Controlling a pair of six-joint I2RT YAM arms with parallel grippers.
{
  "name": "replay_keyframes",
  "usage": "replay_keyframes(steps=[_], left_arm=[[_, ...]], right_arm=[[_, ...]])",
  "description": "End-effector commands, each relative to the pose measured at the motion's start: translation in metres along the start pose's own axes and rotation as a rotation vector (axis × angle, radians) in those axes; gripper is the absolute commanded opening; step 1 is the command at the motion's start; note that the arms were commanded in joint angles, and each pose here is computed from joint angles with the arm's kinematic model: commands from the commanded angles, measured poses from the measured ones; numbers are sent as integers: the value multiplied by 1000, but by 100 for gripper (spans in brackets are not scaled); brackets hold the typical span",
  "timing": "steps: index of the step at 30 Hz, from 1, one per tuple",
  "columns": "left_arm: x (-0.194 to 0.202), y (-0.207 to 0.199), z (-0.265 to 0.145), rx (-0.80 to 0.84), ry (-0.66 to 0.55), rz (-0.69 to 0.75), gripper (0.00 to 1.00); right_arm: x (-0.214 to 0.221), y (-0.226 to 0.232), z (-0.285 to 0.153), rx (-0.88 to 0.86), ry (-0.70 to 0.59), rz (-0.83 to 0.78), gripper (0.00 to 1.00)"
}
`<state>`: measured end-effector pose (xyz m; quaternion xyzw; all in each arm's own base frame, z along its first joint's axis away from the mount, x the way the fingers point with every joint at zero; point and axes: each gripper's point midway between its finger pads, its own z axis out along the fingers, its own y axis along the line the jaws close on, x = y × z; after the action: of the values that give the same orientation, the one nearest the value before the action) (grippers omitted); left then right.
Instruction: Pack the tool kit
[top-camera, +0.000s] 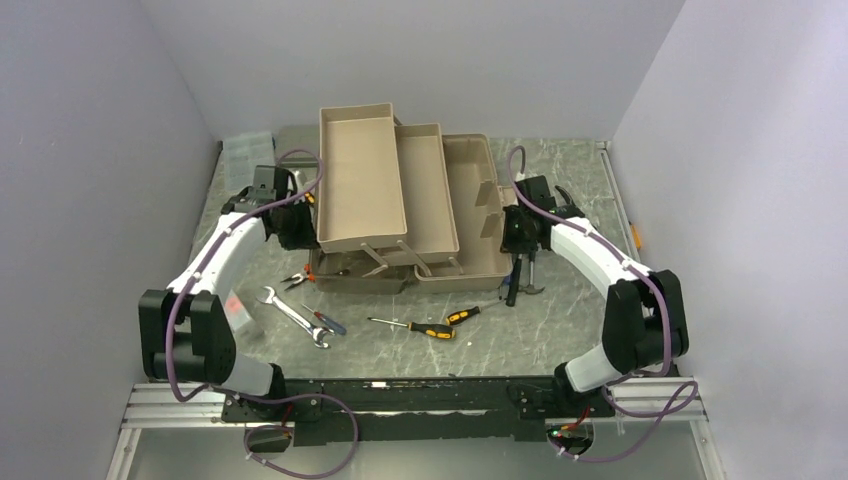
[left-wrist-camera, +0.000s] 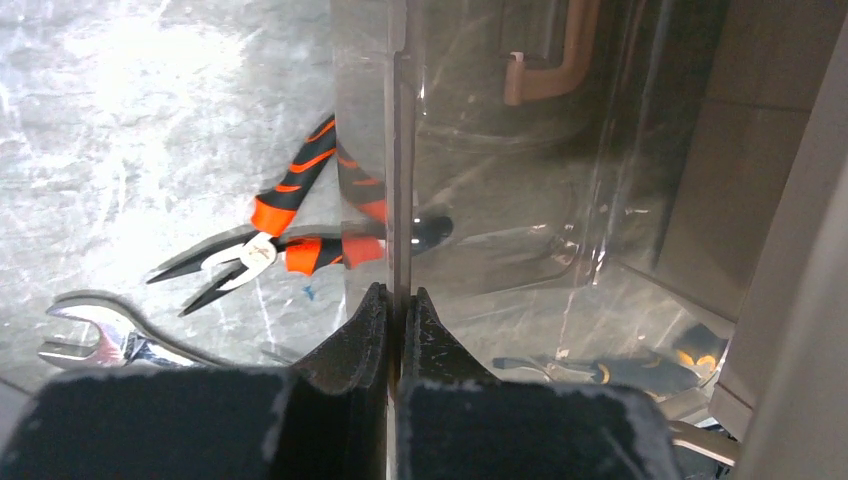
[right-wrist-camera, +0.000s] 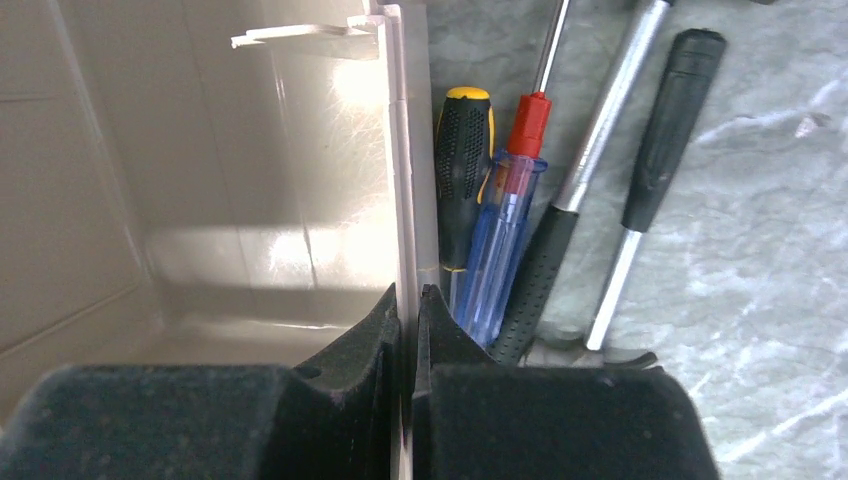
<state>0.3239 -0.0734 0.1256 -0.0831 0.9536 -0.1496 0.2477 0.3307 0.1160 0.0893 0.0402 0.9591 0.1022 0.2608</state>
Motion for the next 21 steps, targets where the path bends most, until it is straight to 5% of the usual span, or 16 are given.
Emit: replay_keyframes(steps=[1, 21], left_arm=[[-47, -63, -11, 191, -150, 31, 0], [-13, -113, 28, 336, -59, 15, 0]], right_arm=[[-17, -5, -18, 1, -77, 35, 0], [-33, -41, -22, 69, -98, 121, 0]])
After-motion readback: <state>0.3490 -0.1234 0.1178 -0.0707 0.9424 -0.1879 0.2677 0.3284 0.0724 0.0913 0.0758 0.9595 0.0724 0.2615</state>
